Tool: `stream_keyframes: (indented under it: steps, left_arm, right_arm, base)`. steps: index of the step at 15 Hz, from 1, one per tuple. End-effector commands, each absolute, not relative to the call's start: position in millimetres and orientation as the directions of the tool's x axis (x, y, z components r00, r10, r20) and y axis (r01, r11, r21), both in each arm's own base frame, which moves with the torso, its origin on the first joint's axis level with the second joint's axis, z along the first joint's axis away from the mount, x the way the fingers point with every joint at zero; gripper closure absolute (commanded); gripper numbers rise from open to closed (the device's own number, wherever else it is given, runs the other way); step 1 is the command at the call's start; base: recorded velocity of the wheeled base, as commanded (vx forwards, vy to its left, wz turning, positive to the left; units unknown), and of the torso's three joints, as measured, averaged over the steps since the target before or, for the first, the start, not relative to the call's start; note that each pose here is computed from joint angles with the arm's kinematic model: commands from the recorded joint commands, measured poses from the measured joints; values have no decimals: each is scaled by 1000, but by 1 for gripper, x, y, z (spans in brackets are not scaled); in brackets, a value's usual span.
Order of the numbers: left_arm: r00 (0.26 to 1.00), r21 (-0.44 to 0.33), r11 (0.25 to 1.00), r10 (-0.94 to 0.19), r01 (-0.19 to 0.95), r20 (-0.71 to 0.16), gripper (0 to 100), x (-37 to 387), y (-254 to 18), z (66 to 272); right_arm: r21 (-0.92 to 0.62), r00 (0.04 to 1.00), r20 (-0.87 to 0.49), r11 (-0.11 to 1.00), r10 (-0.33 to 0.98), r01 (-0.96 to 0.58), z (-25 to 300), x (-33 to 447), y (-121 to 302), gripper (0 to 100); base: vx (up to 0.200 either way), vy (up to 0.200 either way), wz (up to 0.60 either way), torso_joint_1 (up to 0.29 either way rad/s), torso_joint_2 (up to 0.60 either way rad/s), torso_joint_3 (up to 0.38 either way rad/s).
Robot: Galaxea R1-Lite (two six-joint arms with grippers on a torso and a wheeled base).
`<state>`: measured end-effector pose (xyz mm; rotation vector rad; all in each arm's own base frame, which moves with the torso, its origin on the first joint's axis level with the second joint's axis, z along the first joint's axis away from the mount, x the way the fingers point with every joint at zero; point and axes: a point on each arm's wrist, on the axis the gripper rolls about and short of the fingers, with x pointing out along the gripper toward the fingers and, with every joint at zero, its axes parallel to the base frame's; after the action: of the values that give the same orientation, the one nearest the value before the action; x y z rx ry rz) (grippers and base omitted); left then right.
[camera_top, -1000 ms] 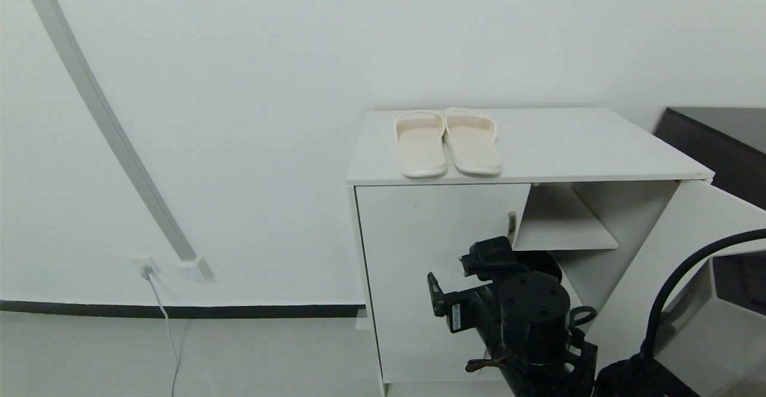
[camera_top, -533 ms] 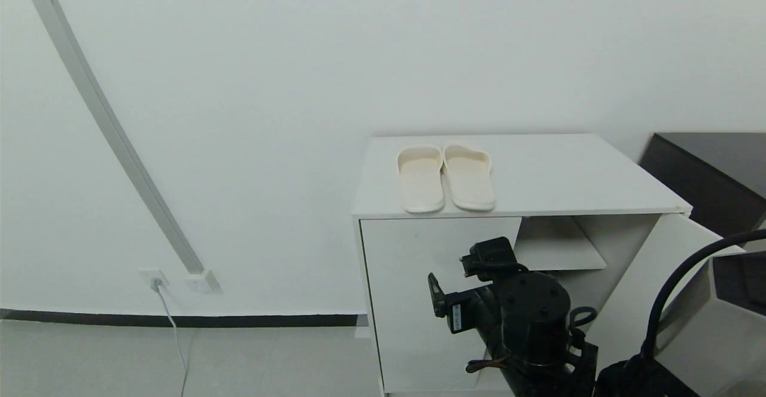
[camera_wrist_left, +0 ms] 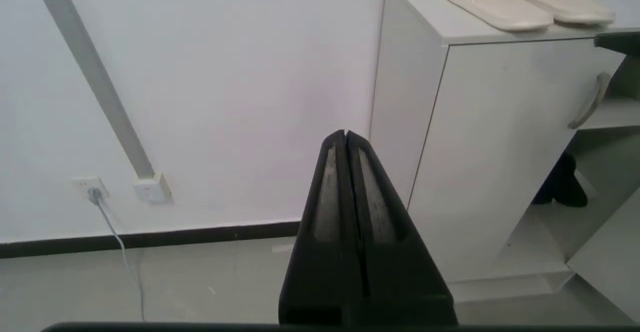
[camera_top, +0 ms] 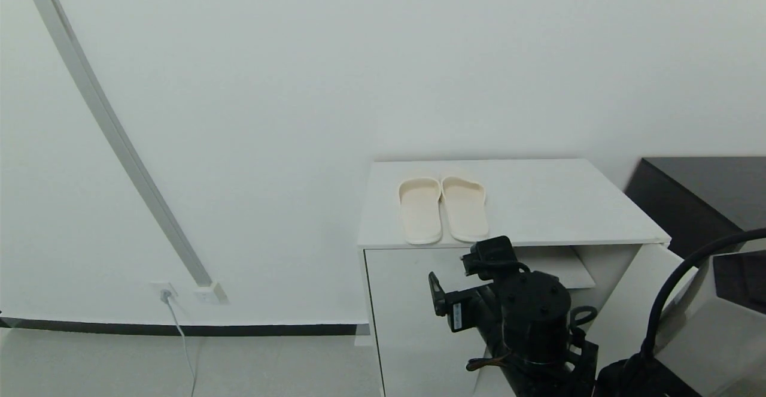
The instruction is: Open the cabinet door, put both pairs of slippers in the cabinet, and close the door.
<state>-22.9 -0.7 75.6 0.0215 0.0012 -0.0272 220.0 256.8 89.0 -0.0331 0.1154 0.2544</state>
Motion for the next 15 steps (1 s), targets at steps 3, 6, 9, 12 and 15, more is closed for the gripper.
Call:
stream_keyframes:
  steps: [3,6,9,12,15]
  left_arm:
    - [1000,21,999,-26,26,-3,100,-23,-1,76]
    - [1000,21,999,-26,26,-3,100,-23,-1,76]
    - [1000,20,999,-26,26,-3,100,-23,-1,76]
    - [1000,23,999,-28,28,-2,100,-23,-1,76]
    - [1000,35,999,-28,28,-3,100,-23,-1,75]
  right_arm:
    - [-16,961,-119,968,248,-252,89,220,256,0]
    - [-8,960,-115,966,256,-258,89,221,256,0]
    - [5,957,-95,962,273,-274,90,221,254,0]
    - [-20,963,-77,965,258,-260,95,227,250,0]
    - [4,966,-51,967,255,-255,133,236,252,0]
  base:
    - [0,0,0,181,-400,-217]
    - [0,0,0,176,-370,-207]
    - [0,0,0,120,-266,-134]
    - [0,0,0,0,0,0]
    - [0,0,0,0,0,0]
